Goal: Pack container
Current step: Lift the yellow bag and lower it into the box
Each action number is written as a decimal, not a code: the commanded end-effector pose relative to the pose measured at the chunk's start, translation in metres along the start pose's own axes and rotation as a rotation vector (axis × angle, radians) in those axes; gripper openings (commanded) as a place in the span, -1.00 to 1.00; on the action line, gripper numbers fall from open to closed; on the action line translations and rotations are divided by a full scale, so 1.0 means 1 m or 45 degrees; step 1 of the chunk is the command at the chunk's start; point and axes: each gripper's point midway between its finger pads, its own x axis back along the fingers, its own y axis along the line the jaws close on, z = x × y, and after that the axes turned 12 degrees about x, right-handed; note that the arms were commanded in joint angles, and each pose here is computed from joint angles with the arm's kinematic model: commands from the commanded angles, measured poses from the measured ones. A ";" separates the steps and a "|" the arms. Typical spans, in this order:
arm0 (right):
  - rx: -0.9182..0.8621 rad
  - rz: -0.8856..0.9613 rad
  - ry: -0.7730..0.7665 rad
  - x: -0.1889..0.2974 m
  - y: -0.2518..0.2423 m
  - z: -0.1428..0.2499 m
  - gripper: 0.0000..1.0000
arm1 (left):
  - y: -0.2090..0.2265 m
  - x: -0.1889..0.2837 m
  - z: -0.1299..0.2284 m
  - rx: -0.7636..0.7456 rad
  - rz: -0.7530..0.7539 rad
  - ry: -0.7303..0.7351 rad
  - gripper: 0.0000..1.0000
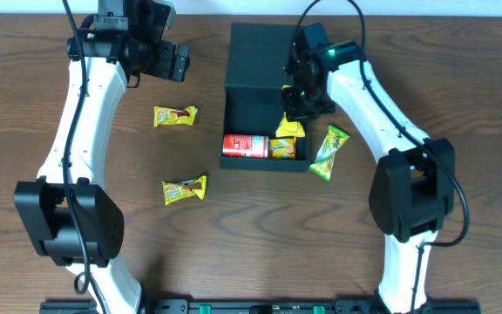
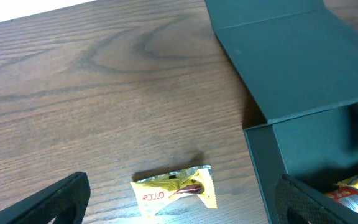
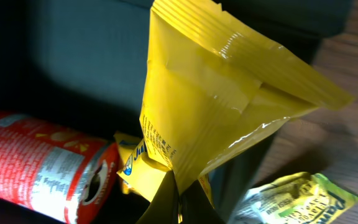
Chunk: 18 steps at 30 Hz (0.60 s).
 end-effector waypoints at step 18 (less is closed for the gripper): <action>-0.018 -0.008 0.061 -0.007 -0.013 0.008 -0.97 | 0.000 0.005 -0.002 -0.016 0.000 -0.010 0.91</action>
